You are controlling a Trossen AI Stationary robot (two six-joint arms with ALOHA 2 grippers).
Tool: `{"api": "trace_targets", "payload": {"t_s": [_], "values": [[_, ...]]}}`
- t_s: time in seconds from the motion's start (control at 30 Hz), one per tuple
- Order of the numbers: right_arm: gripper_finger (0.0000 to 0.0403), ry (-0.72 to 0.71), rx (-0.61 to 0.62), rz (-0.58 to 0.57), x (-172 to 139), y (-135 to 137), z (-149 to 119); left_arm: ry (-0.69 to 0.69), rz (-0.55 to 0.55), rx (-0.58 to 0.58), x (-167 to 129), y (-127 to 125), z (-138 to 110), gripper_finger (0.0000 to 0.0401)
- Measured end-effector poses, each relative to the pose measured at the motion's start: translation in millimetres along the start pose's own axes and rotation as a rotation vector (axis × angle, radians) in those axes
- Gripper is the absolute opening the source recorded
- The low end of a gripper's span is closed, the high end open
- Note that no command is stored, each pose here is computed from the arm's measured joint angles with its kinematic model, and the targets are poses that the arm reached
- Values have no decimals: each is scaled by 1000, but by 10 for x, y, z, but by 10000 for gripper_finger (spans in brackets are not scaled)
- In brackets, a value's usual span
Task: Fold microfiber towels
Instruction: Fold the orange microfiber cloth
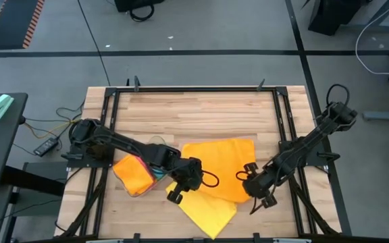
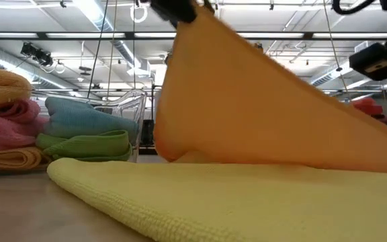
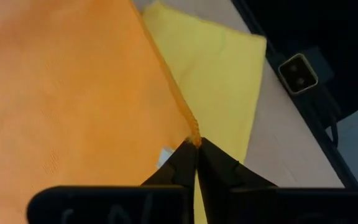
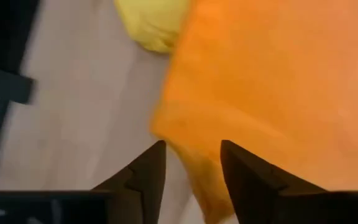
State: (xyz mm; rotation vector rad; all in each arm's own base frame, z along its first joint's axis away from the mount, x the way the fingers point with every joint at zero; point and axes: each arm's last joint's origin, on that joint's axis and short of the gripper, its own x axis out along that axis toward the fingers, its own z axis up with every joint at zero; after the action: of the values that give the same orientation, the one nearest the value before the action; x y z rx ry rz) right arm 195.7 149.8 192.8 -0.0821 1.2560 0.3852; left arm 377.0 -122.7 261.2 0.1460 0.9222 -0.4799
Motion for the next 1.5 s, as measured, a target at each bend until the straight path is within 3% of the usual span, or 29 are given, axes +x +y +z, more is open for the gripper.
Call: {"api": "trace_targets", "payload": {"t_s": [0.23,0.4,0.53,0.87,1.03,1.3,1.5], "values": [[164,-7,146,141,-228,131,139,-57,11,100,-166,9,184,17],[154,-50,177,34,-225,143,98,-104,19,205,-187,-3,261,32],[147,-96,219,-73,-103,102,96,-142,31,237,-102,27,301,12],[137,-493,250,-264,66,145,412,-97,30,187,277,103,241,24],[135,-560,289,-290,184,120,516,-121,75,177,358,154,257,7],[135,-619,374,-259,262,111,589,-125,228,160,459,194,270,16],[135,-643,412,-288,268,98,595,-167,247,162,448,200,313,9]]}}
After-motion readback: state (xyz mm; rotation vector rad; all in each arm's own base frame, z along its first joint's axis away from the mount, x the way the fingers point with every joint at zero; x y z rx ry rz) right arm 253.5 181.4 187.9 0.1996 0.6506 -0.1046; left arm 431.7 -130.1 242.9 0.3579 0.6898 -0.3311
